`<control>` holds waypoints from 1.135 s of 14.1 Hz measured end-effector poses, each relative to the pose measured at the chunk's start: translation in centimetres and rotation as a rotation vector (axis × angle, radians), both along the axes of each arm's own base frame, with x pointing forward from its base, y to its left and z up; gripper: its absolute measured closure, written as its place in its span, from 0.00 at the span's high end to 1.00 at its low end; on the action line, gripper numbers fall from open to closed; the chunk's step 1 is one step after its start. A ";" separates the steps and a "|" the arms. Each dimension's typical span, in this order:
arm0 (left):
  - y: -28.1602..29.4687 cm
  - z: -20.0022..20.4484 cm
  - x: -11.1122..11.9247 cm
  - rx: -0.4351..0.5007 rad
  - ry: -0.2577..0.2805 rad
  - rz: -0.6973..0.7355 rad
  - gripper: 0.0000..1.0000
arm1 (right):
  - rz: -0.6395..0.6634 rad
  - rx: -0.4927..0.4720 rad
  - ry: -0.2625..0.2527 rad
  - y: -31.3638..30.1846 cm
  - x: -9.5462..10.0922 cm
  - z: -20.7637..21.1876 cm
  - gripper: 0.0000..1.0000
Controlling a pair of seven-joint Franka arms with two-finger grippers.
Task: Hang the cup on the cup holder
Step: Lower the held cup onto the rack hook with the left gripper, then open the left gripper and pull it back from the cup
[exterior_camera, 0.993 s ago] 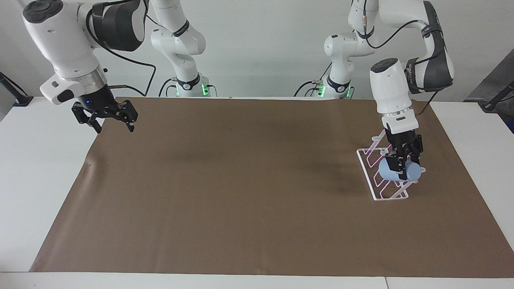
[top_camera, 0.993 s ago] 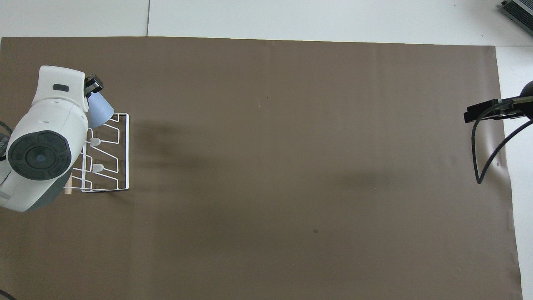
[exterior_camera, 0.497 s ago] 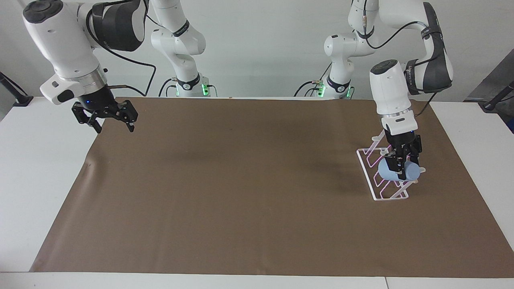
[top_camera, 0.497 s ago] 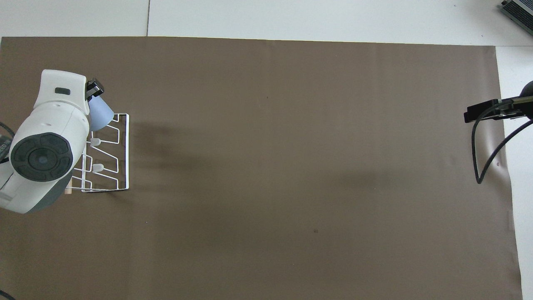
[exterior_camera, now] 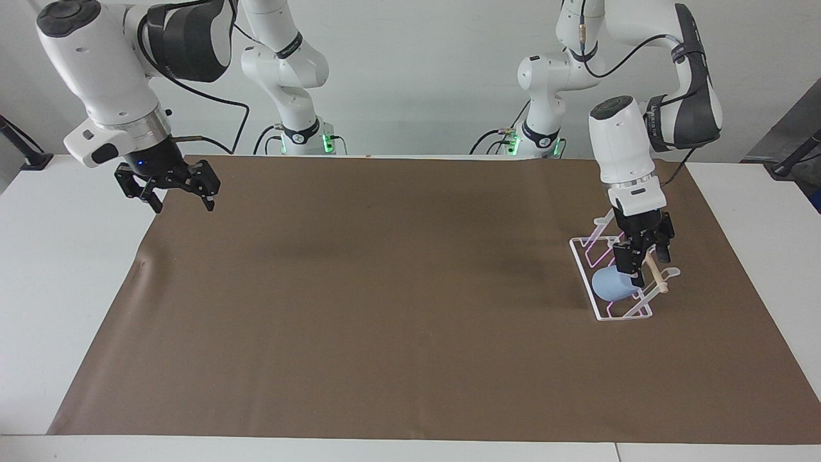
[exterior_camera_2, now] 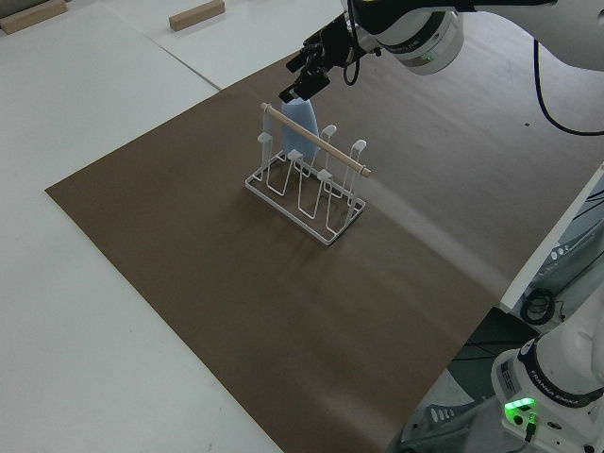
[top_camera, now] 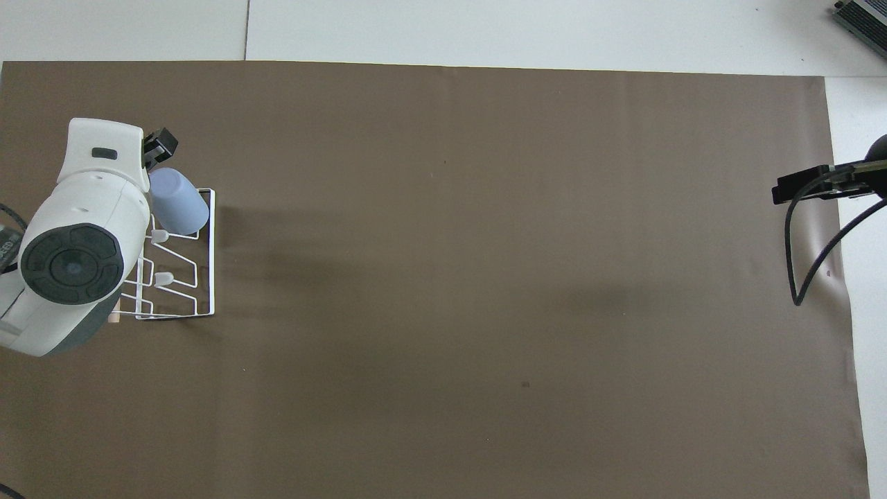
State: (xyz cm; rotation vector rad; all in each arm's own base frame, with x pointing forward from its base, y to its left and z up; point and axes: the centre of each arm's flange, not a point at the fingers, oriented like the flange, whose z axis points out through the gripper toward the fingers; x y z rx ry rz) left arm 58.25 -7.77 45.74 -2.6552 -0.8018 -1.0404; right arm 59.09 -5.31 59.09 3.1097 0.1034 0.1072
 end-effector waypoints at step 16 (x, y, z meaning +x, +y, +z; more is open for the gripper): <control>1.1 4.9 1.9 -0.130 0.063 -0.031 1.00 | 0.000 0.000 0.000 0.0 0.0 0.0 1.00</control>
